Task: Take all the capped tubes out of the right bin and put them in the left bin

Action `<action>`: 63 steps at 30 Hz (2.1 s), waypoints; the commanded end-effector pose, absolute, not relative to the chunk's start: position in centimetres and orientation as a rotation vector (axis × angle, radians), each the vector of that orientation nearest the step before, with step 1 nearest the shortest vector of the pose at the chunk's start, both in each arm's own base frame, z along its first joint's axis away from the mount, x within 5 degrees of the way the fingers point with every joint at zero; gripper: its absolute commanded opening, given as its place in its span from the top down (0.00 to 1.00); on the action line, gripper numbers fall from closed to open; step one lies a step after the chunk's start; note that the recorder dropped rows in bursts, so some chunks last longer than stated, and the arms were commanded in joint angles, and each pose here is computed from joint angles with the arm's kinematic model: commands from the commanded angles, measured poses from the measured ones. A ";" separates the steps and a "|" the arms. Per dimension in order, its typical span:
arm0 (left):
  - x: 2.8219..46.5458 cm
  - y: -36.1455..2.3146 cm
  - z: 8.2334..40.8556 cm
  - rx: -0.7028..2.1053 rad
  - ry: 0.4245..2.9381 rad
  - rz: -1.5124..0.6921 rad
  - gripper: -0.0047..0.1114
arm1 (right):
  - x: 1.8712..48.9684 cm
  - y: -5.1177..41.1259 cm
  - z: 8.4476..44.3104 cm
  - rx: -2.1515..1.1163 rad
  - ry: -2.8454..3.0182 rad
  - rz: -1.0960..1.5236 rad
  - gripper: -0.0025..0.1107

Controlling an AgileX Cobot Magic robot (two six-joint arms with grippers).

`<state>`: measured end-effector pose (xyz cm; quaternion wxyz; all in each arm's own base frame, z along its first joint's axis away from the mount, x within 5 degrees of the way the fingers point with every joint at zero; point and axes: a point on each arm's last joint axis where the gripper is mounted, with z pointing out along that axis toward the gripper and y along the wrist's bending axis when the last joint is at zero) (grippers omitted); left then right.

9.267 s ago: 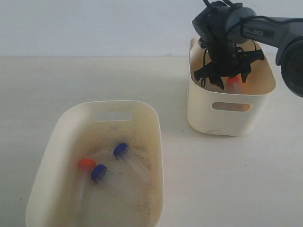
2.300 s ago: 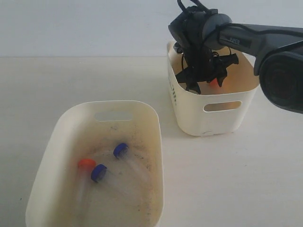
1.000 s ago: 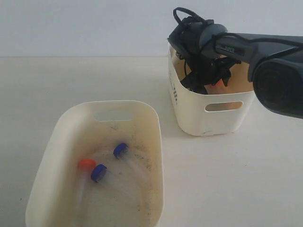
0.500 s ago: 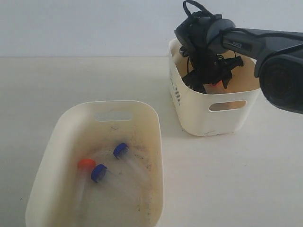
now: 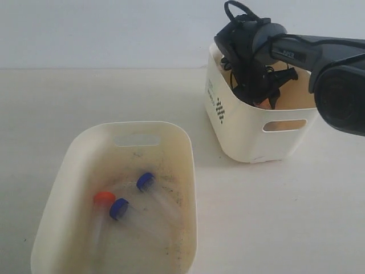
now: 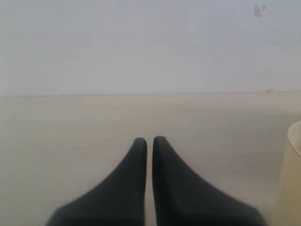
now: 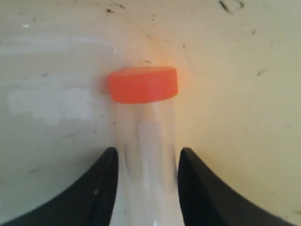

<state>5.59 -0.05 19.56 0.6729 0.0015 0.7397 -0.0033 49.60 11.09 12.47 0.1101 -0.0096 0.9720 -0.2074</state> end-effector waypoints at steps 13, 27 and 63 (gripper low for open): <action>5.6 -0.1 19.8 0.003 1.655 -0.019 0.92 | 49.3 11.3 8.9 -0.044 2.943 -0.594 0.67; 5.6 -0.1 19.8 0.003 1.655 -0.019 0.92 | 49.3 11.3 9.7 -0.021 2.929 -0.580 0.98; 5.6 -0.1 19.8 0.003 1.655 -0.019 0.92 | 44.3 11.7 33.1 0.091 2.585 -0.120 0.98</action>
